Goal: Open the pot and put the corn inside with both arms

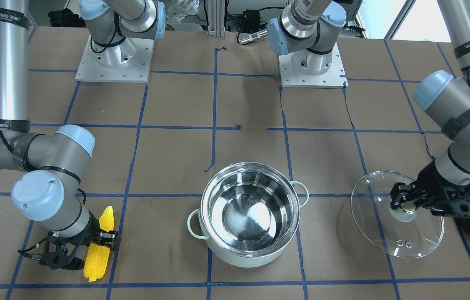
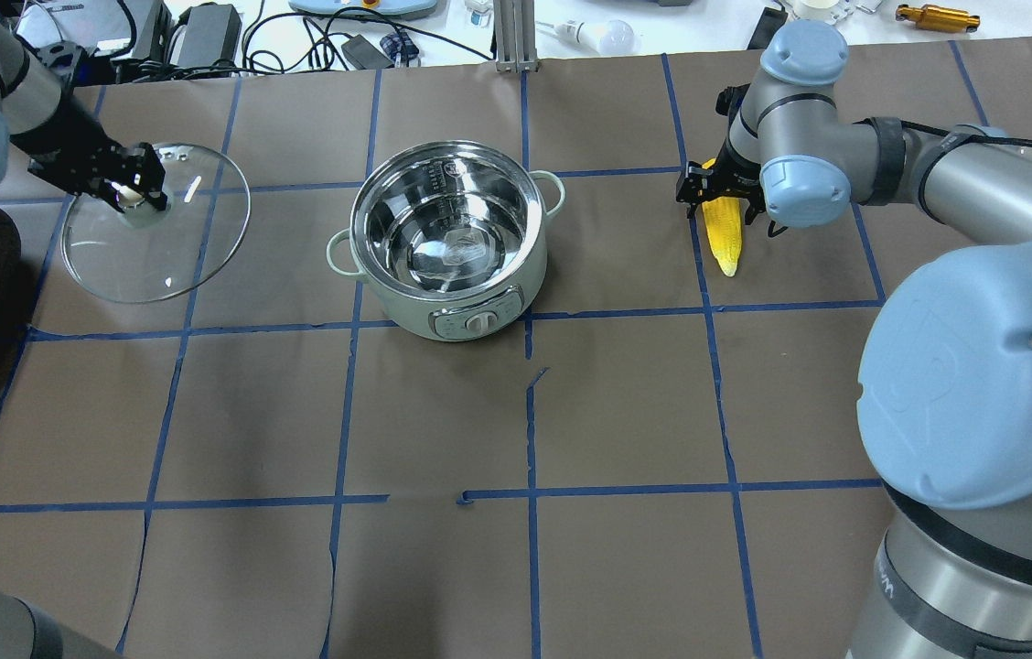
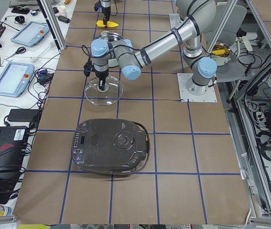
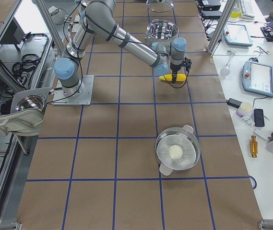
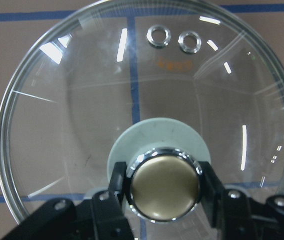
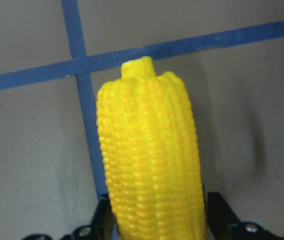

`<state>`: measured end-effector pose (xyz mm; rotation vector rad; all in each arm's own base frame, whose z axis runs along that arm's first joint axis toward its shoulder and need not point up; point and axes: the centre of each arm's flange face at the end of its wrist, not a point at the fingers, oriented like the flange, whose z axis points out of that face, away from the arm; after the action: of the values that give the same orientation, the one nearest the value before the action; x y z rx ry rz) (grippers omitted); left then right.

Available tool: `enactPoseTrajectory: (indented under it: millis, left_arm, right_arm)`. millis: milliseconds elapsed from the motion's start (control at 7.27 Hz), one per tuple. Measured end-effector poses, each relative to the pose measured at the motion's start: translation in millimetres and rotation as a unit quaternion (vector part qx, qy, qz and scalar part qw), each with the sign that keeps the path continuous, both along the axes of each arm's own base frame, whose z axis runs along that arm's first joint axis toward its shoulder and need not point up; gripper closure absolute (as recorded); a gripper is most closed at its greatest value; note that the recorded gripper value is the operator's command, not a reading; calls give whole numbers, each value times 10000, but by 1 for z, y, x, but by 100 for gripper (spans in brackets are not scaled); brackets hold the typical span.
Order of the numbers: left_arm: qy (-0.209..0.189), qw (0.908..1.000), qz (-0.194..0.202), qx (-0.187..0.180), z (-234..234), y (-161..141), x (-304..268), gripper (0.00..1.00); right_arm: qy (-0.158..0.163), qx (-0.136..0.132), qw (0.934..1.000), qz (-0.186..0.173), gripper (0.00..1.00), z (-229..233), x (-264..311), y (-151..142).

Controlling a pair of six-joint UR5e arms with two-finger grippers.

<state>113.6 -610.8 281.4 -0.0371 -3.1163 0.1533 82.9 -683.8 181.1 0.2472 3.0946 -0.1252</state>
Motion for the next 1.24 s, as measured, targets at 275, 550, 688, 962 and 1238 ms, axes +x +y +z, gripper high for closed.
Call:
enactPoseTrajectory:
  millis: [275,550,688,962,1238]
  left_arm:
    - [27,9999,96,-11,-33,16,-1,90]
    - [72,9996,258,85,-43,23,-4,46]
    - [95,9995,283,136,-47,27,-6,0]
    - [99,9994,272,172,-49,31,-7,0]
    - [84,9995,265,165,-42,33,-8,0]
  right_arm:
    - [17,-5,10000,30,100,2,-1,0]
    - [34,-164,9999,7,100,28,-1,1]
    - [22,-279,9996,-20,100,54,0,6]
    - [-55,-320,9995,23,100,108,15,12]
    - [-155,-219,9996,-130,100,166,80,8]
